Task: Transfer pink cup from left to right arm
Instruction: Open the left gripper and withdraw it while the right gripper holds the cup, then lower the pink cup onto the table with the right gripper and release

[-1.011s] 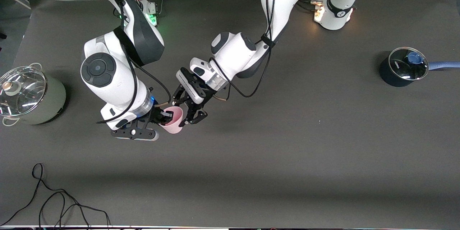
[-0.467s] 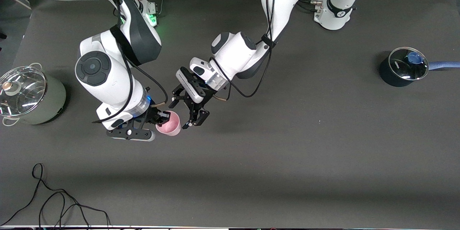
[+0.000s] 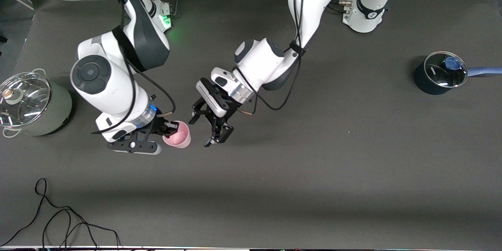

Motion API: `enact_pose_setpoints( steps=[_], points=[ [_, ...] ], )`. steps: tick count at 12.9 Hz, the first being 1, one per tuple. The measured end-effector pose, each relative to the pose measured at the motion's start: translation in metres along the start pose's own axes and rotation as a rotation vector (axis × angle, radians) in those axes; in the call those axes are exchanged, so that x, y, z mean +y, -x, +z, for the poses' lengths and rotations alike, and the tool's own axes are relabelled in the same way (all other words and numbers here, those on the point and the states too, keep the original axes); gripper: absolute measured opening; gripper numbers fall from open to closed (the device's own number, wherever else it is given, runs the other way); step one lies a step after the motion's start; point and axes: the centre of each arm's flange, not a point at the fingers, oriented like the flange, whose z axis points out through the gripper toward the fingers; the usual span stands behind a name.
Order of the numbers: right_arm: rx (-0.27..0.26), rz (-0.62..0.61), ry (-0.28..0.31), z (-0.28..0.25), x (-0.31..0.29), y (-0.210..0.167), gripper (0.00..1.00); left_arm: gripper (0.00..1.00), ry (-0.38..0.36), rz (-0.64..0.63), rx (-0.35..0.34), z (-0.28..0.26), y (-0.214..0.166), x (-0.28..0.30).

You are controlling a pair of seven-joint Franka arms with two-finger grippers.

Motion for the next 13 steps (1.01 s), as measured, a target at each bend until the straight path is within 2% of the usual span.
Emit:
enact_pose_setpoints(
  steps=[4, 7, 9, 11, 13],
  points=[
    [-0.017, -0.100, 0.046, -0.018, 0.062, -0.014, 0.04, 1.00, -0.005, 0.019, -0.097, -0.002, 0.016, -0.080],
    [-0.038, -0.165, 0.069, -0.031, 0.114, -0.022, 0.04, 1.00, 0.057, 0.028, -0.182, -0.020, 0.018, -0.142],
    [-0.051, -0.193, 0.056, -0.034, 0.155, -0.028, 0.04, 1.00, 0.127, 0.034, -0.218, -0.043, 0.018, -0.191],
    [-0.069, -0.228, 0.047, -0.033, 0.199, -0.029, 0.04, 1.00, 0.227, 0.046, -0.257, -0.076, 0.028, -0.249],
    [-0.091, -0.264, 0.035, -0.029, 0.249, -0.026, 0.04, 1.00, 0.342, 0.021, -0.266, -0.120, 0.049, -0.313]
  ],
)
